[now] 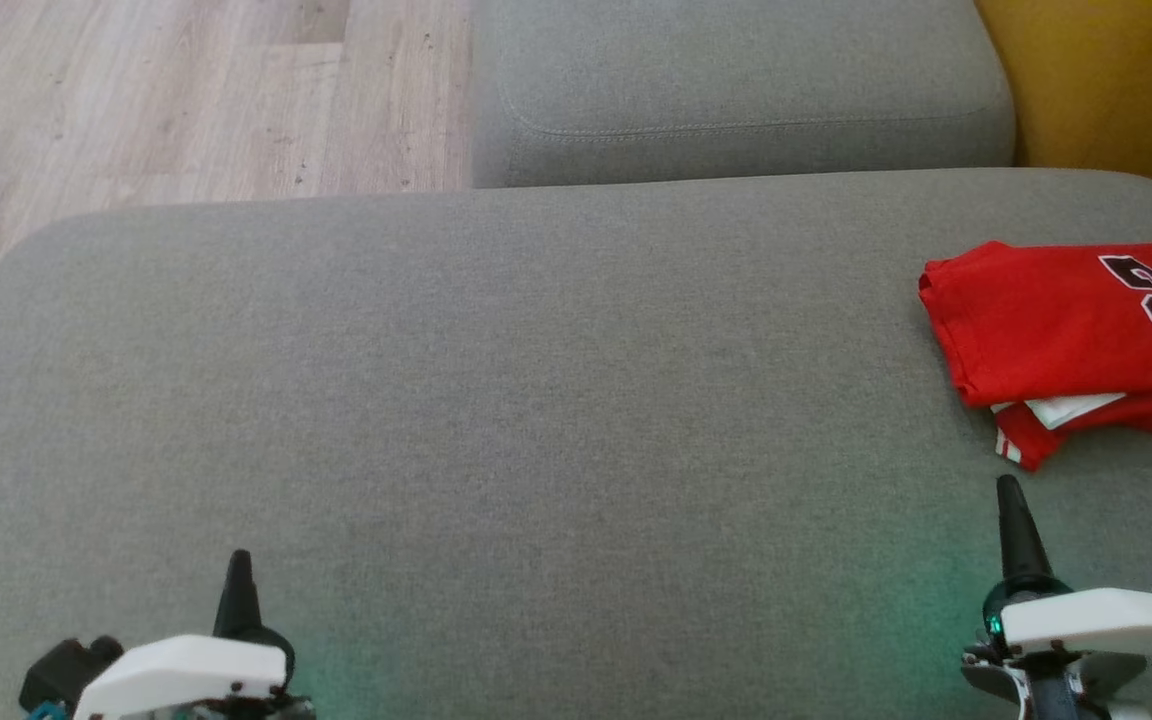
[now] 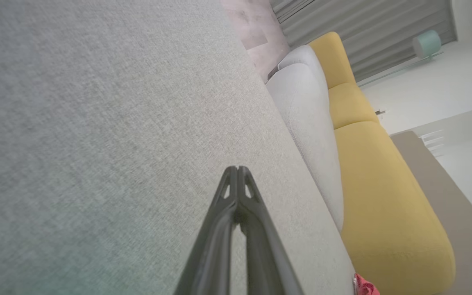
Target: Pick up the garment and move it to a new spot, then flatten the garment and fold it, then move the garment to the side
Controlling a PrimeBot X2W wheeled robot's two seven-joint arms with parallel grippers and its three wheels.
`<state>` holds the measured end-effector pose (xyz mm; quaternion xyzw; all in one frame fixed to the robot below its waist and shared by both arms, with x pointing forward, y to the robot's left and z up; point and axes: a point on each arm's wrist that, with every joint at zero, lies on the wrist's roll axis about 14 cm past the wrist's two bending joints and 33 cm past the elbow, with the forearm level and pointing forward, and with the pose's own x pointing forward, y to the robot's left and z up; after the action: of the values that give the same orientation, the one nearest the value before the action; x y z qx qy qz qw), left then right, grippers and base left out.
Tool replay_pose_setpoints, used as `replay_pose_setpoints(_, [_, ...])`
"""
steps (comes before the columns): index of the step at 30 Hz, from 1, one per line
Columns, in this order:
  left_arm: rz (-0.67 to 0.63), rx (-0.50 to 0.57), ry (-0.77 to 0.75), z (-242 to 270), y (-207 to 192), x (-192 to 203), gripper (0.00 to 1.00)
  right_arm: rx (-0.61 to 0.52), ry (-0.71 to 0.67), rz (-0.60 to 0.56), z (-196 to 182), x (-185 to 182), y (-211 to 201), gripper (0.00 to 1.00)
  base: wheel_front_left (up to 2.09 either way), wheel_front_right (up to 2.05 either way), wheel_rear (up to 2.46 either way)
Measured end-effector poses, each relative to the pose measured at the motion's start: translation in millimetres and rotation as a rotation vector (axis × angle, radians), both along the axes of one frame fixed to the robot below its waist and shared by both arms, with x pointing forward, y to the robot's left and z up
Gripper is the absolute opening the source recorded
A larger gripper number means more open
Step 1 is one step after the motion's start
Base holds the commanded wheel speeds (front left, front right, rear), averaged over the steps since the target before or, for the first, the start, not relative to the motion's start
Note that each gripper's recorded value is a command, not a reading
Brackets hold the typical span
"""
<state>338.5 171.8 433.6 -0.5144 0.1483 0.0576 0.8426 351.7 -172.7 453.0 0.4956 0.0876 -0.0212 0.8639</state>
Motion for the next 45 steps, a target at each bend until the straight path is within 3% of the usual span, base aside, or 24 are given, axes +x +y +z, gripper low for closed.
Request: replay_pose_setpoints(45, [0.12, -0.443, -0.173, 38, 15, 32, 0.0, 0.506, -0.066, -0.148, 22, 21, -30, 0.0, 0.0, 0.0, 0.0])
